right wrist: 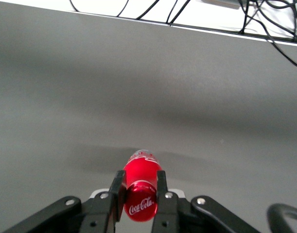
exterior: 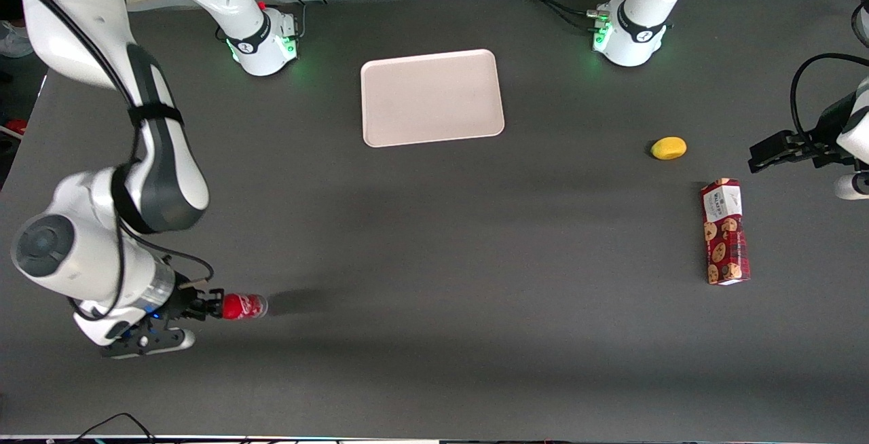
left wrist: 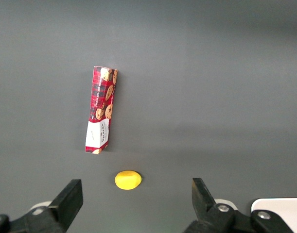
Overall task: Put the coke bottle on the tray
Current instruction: 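Lift the bottle and carry it toward the white tray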
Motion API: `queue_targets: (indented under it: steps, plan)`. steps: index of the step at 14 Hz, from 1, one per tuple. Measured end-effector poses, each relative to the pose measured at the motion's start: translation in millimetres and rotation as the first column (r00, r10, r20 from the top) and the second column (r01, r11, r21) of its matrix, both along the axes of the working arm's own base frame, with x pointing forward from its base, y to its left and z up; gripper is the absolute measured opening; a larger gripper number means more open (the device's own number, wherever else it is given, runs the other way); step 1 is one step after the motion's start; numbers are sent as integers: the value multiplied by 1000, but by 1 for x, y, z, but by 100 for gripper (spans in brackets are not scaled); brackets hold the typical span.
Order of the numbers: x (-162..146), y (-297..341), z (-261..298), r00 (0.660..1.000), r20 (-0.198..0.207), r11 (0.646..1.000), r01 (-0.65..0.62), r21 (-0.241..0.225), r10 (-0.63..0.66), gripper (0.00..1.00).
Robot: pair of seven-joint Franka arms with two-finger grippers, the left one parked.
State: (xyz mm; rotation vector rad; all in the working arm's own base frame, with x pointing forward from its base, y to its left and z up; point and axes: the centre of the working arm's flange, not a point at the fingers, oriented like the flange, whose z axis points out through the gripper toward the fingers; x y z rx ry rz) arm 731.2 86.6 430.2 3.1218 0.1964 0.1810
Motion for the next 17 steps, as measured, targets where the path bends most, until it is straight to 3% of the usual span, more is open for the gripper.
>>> queue_targets:
  steps: [3, 6, 10, 14, 17]
  plan:
    - [-37, 9, 83, 998, -62, 1000, -18, -7, 18, 29]
    - [-98, 42, 176, 990, -135, 999, -52, -5, 51, 29]
    - [-186, 108, 258, 986, -165, 1000, 15, -3, -15, 29]
    - [-267, 225, 236, 948, -286, 989, 145, -8, -141, 29]
    - [-293, 255, 176, 939, -302, 985, 171, -13, -166, 29]
